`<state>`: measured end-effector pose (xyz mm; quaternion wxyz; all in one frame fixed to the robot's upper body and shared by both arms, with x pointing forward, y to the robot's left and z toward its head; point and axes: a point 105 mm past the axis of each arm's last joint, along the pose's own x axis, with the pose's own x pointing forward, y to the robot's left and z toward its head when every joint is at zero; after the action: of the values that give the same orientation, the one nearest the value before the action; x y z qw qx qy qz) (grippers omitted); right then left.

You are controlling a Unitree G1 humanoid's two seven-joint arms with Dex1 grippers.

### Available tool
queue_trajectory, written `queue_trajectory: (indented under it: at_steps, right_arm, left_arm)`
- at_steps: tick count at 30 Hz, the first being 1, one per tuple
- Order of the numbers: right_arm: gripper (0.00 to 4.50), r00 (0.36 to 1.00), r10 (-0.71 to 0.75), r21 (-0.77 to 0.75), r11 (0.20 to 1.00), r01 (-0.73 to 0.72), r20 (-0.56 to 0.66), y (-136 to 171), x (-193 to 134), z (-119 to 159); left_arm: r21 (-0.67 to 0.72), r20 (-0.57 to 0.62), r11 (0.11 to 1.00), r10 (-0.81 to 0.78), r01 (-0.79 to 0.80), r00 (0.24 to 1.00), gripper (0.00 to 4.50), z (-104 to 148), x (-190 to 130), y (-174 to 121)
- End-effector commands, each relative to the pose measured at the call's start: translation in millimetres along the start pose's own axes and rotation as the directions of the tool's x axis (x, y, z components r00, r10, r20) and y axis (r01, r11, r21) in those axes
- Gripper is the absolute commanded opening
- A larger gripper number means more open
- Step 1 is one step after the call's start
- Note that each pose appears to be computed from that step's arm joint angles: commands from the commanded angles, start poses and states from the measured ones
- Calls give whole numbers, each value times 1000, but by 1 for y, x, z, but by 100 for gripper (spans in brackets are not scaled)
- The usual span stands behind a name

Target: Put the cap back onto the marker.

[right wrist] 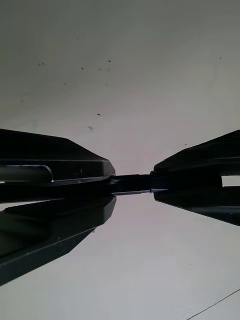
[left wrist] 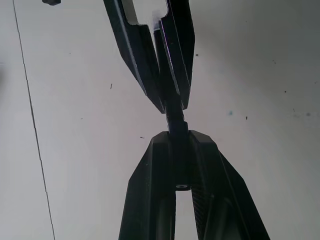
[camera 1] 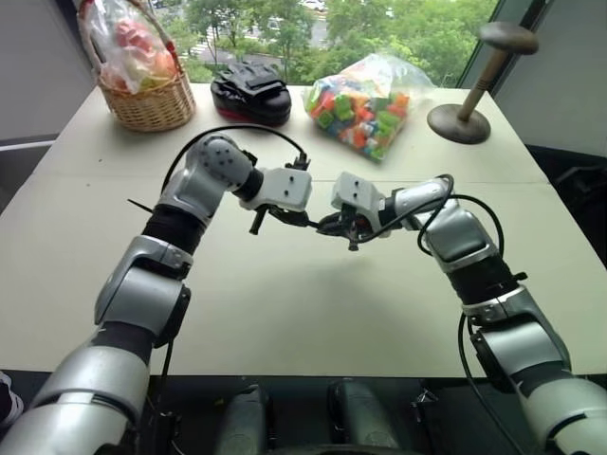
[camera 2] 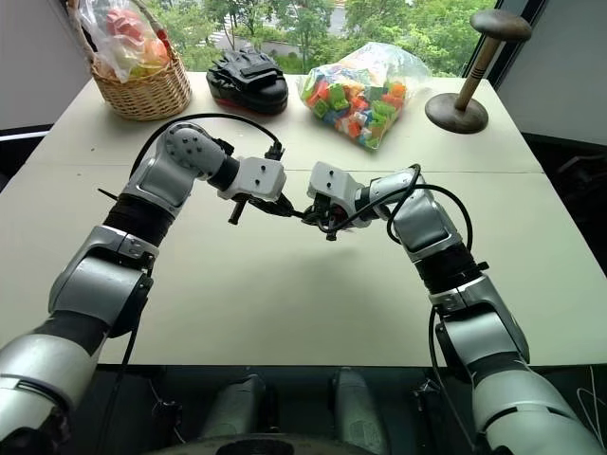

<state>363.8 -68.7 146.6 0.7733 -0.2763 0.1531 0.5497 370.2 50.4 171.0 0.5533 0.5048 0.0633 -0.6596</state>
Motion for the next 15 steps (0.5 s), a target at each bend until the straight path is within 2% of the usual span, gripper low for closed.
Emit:
queue_trajectory:
  at_steps: [1, 6, 15]
  right_arm:
    - [0, 982, -131, -73, 987, 142, 134, -22, -17, 51]
    - [0, 979, -140, -30, 989, 146, 146, -23, -15, 52]
    - [0, 971, -173, 2, 985, 175, 167, -28, -17, 56]
  left_arm:
    - [126, -7, 985, -121, 120, 993, 2, 18, 25, -13]
    - [157, -32, 981, -111, 115, 993, 2, 16, 29, -14]
    - [110, 64, 989, -101, 94, 993, 2, 24, 34, -13]
